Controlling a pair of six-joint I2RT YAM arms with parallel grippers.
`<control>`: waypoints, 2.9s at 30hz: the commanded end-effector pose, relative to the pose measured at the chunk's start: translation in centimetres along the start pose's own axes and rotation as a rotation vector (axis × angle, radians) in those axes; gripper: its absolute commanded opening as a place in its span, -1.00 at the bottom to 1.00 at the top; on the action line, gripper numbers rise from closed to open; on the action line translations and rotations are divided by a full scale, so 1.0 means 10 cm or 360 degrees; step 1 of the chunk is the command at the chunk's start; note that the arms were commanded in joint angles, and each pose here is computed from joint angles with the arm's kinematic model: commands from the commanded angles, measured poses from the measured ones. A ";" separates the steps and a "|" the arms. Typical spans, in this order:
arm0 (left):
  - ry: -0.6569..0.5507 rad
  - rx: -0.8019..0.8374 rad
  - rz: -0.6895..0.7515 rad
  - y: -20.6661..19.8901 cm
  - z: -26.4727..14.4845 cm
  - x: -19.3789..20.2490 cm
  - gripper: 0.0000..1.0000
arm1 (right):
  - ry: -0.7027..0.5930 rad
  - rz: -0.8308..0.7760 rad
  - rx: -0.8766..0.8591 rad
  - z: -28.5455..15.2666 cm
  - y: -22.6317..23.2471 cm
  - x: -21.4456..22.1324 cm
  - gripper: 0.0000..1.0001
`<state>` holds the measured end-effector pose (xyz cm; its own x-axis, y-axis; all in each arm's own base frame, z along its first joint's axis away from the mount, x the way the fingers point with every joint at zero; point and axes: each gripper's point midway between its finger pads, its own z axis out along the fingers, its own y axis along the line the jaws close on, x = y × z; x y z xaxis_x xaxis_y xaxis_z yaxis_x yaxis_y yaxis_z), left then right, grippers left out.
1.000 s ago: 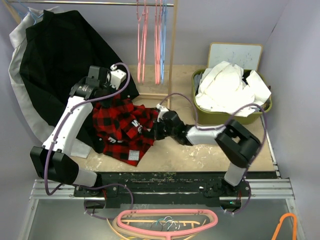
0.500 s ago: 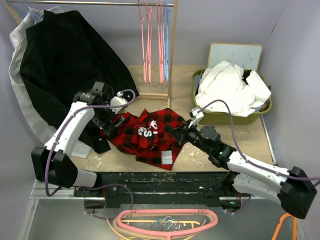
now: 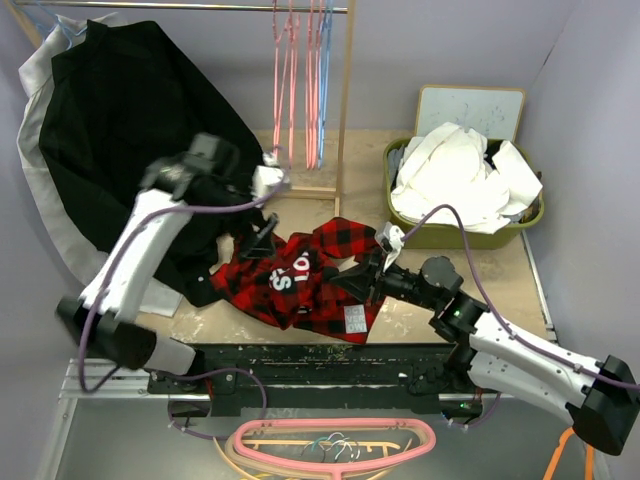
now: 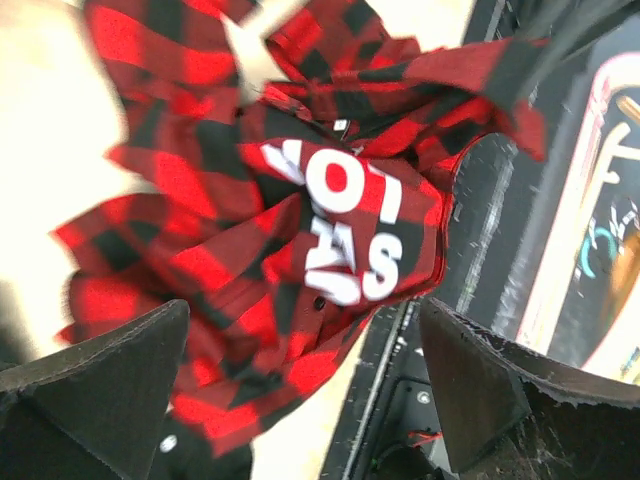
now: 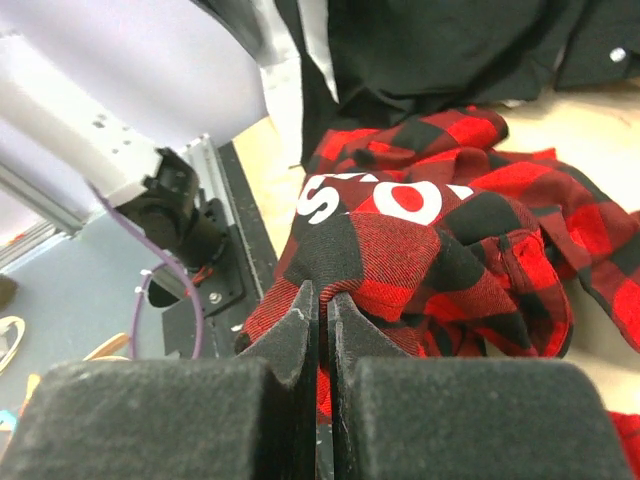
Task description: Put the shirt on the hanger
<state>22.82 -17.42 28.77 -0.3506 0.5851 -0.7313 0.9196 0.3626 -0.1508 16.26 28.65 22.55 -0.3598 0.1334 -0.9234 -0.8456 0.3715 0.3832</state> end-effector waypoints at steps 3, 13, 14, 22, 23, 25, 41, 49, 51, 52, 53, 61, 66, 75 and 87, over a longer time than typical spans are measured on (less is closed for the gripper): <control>0.0189 0.0438 -0.0096 -0.22 0.73 0.25 0.98 | -0.0225 -0.0101 -0.0232 -0.07 0.37 -0.47 -1.00; 0.0335 0.0675 -0.0267 -0.13 1.21 0.46 0.44 | -0.0190 -0.0072 -0.0303 -0.11 0.45 -0.42 -1.00; 0.0332 0.0693 -0.0271 -0.14 1.21 0.45 -0.01 | -0.0191 -0.0072 -0.0298 -0.11 0.45 -0.42 -1.00; 0.0182 0.0459 -0.0178 -0.07 0.86 0.21 -1.00 | -0.0274 -0.0192 -0.0217 -0.09 0.40 -0.66 -1.00; 0.0119 0.0328 -0.0169 0.00 0.70 0.15 -1.00 | -0.0294 -0.0229 -0.0198 -0.06 0.39 -0.74 -1.00; -0.0012 0.0059 -0.0244 0.29 0.39 0.10 -1.00 | -0.0324 -0.0318 -0.0190 0.04 0.38 -0.89 -1.00; 0.0074 -0.0955 -0.0507 0.80 -0.58 1.01 -1.00 | -0.0348 -0.0177 -0.0210 0.44 0.25 -0.87 -1.00; 0.0656 -0.0682 -0.0646 0.76 -0.05 2.05 -1.00 | 0.0062 0.0293 0.0088 -0.13 -0.15 0.48 -1.00; 0.0673 -0.0571 -0.0625 0.65 -0.01 2.04 -1.00 | 0.0149 0.0345 0.0086 -0.19 -0.12 0.63 -1.00; 0.0653 -0.0545 -0.0596 0.60 -0.03 1.98 -0.96 | 0.0174 0.0367 0.0064 -0.22 -0.09 0.67 -1.00; 0.0619 -0.0524 -0.0561 0.56 -0.06 1.89 -0.82 | 0.0183 0.0383 0.0030 -0.24 -0.05 0.71 -0.87; 0.0252 -0.0441 -0.0399 0.41 -0.33 0.92 0.99 | 0.0096 0.0267 0.0007 -0.24 0.02 0.42 1.00; 0.0327 -0.0535 -0.0344 0.71 -0.17 0.79 0.98 | -0.0229 0.0068 0.0433 -0.22 -0.29 -0.50 1.00; 0.0326 -0.0446 -0.0334 0.61 0.20 0.78 0.73 | -0.0750 -0.0285 0.1258 -0.22 -0.59 -2.83 1.00; 0.0170 -0.0517 -0.0383 0.46 -0.01 0.92 0.18 | -0.0841 -0.0433 0.1529 0.24 -0.77 -3.65 -0.07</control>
<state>23.35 -9.79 20.97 -0.5930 0.5599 -0.5787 0.7170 0.6943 -0.0629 34.64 24.11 54.05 0.1773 0.3362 -0.9250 -0.2801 0.9182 0.2800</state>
